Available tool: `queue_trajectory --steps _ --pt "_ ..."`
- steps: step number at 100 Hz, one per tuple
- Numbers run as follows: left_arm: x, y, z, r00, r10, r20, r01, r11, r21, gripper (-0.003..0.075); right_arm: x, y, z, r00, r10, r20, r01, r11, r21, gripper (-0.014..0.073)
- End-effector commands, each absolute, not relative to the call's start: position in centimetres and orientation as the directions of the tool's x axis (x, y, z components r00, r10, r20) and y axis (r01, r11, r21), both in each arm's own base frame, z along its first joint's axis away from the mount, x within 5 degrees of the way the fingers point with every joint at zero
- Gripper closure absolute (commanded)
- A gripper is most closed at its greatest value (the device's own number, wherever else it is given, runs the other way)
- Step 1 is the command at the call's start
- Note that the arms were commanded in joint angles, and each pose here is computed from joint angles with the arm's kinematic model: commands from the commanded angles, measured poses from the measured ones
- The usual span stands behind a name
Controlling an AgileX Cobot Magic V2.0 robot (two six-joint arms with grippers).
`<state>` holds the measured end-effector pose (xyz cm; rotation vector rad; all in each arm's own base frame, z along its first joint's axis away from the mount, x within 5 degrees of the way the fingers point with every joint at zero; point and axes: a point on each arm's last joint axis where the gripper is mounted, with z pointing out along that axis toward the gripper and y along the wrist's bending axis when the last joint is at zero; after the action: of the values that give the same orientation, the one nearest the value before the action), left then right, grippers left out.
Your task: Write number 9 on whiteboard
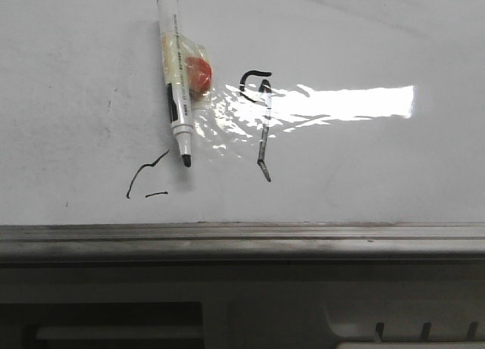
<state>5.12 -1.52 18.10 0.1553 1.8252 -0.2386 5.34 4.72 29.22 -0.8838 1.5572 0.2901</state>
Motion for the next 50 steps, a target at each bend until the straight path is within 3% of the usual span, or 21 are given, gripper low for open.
queue_trajectory --steps 1,16,31,37,50 --pt "5.2 -1.5 17.4 -0.230 -0.040 -0.972 0.221 0.971 -0.092 0.0741 6.3 4.3 28.9 0.152 -0.240 -0.959 -0.544 0.790 -0.284 0.0644" --pt "5.2 -1.5 17.4 -0.230 -0.040 -0.972 0.221 0.971 -0.092 0.0741 6.8 2.7 24.9 0.201 -0.180 -0.963 -0.333 0.912 -0.240 0.0644" --pt "5.2 -1.5 17.4 -0.230 -0.040 -0.972 0.221 0.971 -0.092 0.0741 6.6 1.5 20.5 0.097 -0.100 -0.990 -0.213 0.970 -0.119 0.0644" --pt "5.2 -1.5 17.4 -0.230 -0.040 -0.972 0.221 0.971 -0.092 0.0741 6.4 1.2 19.7 -0.007 -0.136 -0.991 -0.187 0.973 -0.132 0.0644" --pt "5.2 -1.5 17.4 -0.230 -0.040 -0.972 0.221 0.971 -0.092 0.0741 5.8 0.6 18.5 -0.100 -0.212 -0.972 -0.137 0.971 -0.197 0.0644"
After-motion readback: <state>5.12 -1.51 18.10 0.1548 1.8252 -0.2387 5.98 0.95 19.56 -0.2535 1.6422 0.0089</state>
